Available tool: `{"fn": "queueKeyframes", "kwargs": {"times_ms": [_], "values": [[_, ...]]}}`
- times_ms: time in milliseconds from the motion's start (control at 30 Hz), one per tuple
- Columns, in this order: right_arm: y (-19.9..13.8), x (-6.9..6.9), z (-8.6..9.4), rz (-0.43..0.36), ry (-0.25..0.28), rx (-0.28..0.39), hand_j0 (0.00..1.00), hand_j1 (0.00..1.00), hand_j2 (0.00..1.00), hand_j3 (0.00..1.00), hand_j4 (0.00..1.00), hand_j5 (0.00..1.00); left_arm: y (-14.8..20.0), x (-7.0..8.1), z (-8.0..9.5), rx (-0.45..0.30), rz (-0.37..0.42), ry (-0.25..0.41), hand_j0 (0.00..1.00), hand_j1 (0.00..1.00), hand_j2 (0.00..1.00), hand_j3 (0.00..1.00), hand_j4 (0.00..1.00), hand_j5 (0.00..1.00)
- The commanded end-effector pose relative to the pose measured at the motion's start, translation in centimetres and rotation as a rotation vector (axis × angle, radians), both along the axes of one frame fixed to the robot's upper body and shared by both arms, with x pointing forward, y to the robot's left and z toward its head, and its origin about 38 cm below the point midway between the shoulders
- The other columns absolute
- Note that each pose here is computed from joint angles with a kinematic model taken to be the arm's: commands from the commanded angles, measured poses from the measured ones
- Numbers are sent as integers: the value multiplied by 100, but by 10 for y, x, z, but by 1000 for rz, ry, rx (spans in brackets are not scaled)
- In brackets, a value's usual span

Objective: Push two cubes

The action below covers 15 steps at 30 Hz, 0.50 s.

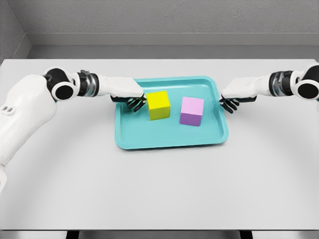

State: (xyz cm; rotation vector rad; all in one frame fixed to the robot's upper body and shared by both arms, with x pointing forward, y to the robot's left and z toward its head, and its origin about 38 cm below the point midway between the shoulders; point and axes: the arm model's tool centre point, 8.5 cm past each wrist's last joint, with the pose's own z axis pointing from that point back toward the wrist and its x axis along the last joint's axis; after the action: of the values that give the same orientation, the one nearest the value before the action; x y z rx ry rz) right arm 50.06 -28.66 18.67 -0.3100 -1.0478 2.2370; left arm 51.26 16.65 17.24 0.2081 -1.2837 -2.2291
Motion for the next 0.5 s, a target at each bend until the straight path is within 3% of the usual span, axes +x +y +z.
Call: {"fn": "queueKeyframes", "kwargs": {"times_ms": [0, 100, 133, 267, 467], "values": [[-4, -1, 2, -6, -1, 0, 16, 16, 16, 16, 16, 16, 0, 1, 1, -6, 3, 1, 13, 13, 13, 13, 13, 13], [-10, -19, 29, 55, -61, -14, 15, 15, 15, 15, 15, 15, 3, 4, 7, -5, 10, -12, 13, 13, 13, 13, 13, 13], [-8, -22, 29, 68, -62, -15, 15, 15, 15, 15, 15, 15, 1, 4, 9, -8, 8, -14, 13, 13, 13, 13, 13, 13], [8, -29, 5, 107, -10, -26, 14, 14, 14, 14, 14, 14, -2, 6, 14, -9, 1, -26, 13, 13, 13, 13, 13, 13], [33, -36, 7, 179, -16, -13, 14, 14, 14, 14, 14, 14, -6, 10, 2, 53, 11, -26, 13, 13, 13, 13, 13, 13]]}}
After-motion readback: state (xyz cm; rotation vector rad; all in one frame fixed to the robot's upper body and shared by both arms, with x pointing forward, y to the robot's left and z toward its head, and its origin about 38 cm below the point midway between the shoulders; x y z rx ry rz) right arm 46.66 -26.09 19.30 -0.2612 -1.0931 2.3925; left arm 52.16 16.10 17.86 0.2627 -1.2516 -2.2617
